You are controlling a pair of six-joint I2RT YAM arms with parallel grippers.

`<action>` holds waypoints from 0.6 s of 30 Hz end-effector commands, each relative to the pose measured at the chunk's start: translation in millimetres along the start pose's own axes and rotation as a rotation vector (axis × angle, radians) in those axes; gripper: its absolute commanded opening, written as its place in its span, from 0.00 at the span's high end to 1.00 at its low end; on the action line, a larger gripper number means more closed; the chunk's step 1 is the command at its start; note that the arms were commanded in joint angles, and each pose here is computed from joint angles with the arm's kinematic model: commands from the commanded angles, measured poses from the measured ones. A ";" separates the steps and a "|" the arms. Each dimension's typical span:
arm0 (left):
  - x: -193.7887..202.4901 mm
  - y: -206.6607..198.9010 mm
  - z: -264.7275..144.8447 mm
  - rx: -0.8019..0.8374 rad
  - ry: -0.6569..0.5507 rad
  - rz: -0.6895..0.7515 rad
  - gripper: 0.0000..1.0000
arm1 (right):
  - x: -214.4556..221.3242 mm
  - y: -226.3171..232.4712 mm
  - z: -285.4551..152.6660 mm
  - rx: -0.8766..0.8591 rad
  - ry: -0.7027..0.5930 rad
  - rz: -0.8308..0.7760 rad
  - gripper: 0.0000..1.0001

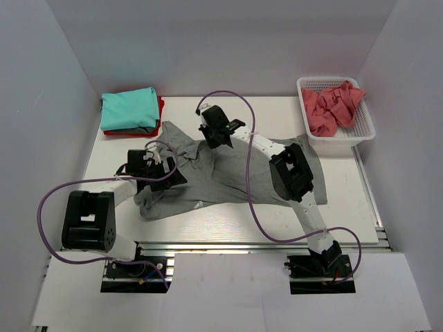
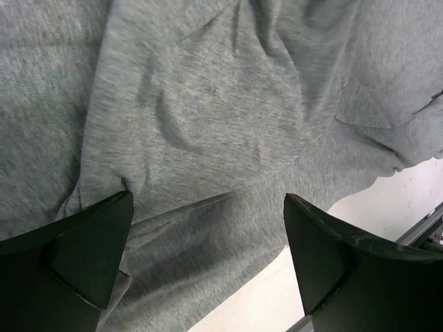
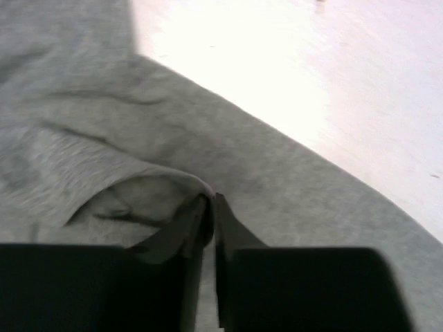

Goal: Fold and stack the t-shirts
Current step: Fold the flattened tshirt in 1/3 of the way

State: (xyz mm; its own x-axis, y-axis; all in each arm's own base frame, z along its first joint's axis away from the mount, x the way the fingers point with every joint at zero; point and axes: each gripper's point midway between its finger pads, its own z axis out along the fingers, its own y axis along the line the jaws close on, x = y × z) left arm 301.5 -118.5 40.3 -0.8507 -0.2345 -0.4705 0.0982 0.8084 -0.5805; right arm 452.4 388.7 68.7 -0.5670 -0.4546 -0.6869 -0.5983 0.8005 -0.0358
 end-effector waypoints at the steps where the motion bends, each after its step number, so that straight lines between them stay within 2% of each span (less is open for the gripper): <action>1: -6.3 2.3 -2.5 -0.036 -0.008 0.029 0.00 | -19.2 -36.0 -9.7 0.138 -0.042 -0.016 0.82; 2: -6.3 2.3 -2.5 -0.036 -0.008 0.029 0.00 | -20.3 -43.7 -7.2 0.167 -0.045 -0.011 0.79; 3: -10.2 0.8 -2.8 -0.034 -0.016 0.034 0.00 | -23.3 -46.1 -8.3 0.174 -0.048 -0.041 0.71; 4: -10.3 0.7 -2.8 -0.034 -0.016 0.034 0.00 | -27.7 -50.1 -10.1 0.182 -0.058 -0.046 0.51; 5: -8.5 2.3 -1.4 -0.036 -0.008 0.029 0.00 | -30.6 -52.7 -11.9 0.187 -0.064 -0.045 0.37; 6: -8.5 2.3 -1.4 -0.036 -0.008 0.029 0.00 | -35.0 -54.4 -15.5 0.185 -0.074 -0.052 0.29; 8: -13.0 0.4 -1.7 -0.033 -0.017 0.035 0.00 | -42.7 -51.5 -21.6 0.166 -0.094 -0.055 0.24; 11: -13.1 0.4 -1.7 -0.033 -0.017 0.035 0.00 | -52.2 -35.9 -40.3 0.087 -0.119 -0.062 0.24; 18: -16.7 -4.8 -5.3 -0.019 -0.032 0.045 0.00 | -32.7 55.2 -80.5 -0.406 -0.123 -0.071 0.14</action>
State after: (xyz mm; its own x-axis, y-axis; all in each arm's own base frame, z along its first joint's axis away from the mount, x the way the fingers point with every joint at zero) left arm 303.8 -115.8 40.4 -0.8524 -0.2278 -0.4706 0.0886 0.8241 -0.5594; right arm 431.1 380.3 97.6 -0.5245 -0.4845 -0.7001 -0.6999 0.7136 0.0306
